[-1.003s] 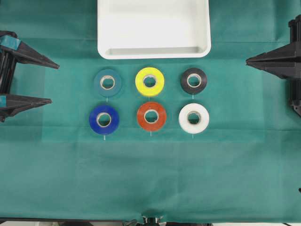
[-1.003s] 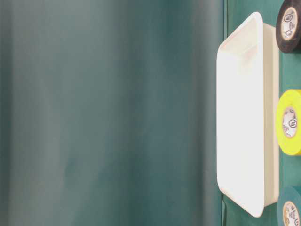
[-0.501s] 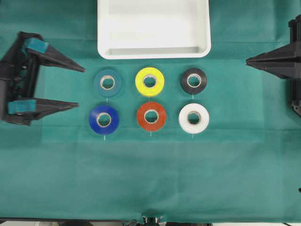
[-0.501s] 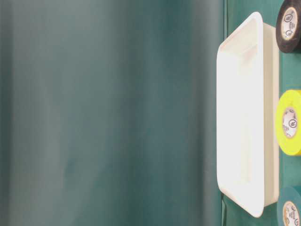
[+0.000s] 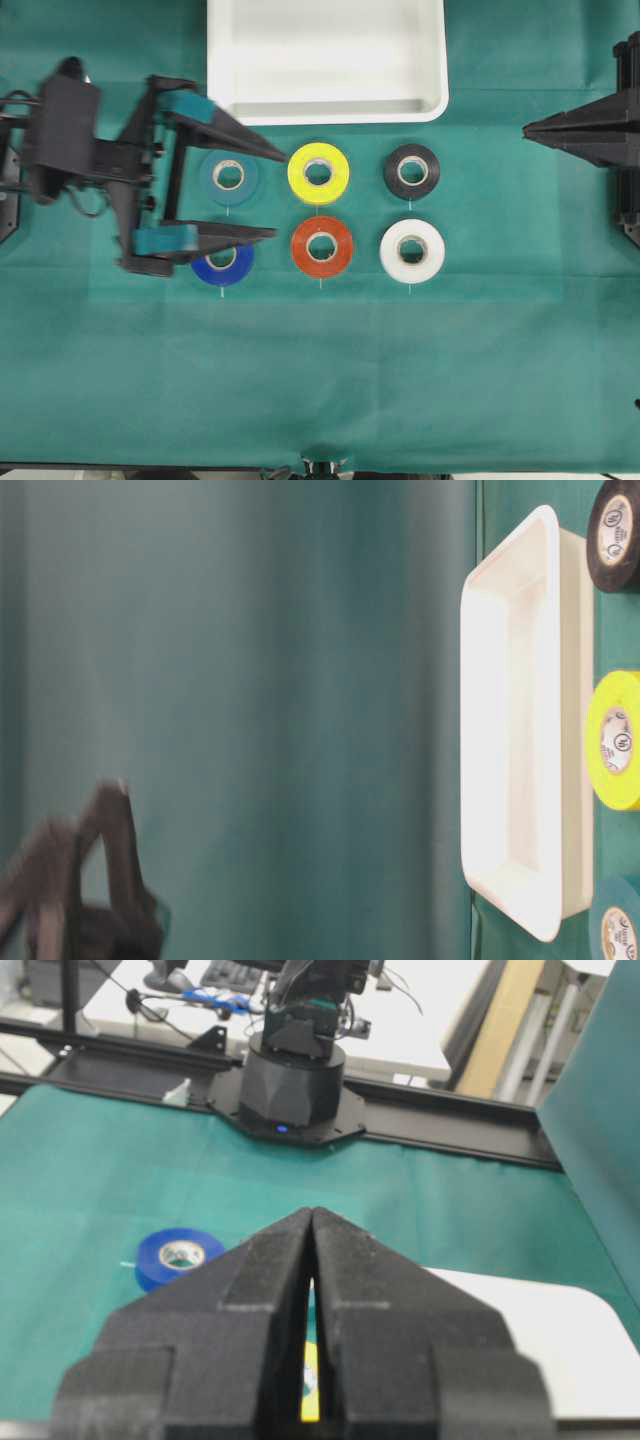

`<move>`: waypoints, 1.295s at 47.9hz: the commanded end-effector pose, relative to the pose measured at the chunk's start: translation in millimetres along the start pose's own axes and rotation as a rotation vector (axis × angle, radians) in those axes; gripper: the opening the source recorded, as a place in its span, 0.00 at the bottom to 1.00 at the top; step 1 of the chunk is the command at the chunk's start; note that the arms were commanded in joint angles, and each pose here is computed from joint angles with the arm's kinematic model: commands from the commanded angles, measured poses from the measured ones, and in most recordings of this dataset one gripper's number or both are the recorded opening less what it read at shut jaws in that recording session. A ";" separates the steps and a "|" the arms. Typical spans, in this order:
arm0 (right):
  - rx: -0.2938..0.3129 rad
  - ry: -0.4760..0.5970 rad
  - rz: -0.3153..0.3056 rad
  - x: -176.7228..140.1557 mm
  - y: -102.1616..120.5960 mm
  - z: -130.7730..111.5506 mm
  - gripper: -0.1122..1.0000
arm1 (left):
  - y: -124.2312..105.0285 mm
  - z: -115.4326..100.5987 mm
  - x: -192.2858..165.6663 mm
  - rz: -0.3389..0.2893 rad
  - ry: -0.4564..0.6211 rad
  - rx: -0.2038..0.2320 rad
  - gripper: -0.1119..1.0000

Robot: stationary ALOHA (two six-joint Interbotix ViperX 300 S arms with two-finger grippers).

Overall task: Place the tape from the fixed location into the white case.
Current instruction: 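Open the left gripper and move it over the orange-red tape roll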

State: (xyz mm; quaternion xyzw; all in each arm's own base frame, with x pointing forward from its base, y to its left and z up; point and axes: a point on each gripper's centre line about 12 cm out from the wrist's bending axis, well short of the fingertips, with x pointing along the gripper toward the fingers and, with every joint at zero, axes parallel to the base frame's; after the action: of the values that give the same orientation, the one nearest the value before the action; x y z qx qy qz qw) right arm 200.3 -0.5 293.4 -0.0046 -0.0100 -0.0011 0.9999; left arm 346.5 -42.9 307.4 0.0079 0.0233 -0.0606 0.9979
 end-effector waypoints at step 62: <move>0.000 -0.020 -0.002 3.1 -0.4 11.2 0.10 | -5.3 17.0 59.2 -0.001 0.556 -0.082 0.99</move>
State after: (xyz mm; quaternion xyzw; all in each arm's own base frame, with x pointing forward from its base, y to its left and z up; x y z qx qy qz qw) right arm 200.6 -0.5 292.2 -0.0053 -0.0054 -0.0011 1.0000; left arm 403.2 -52.6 303.9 -0.0120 0.2849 -0.0544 0.9569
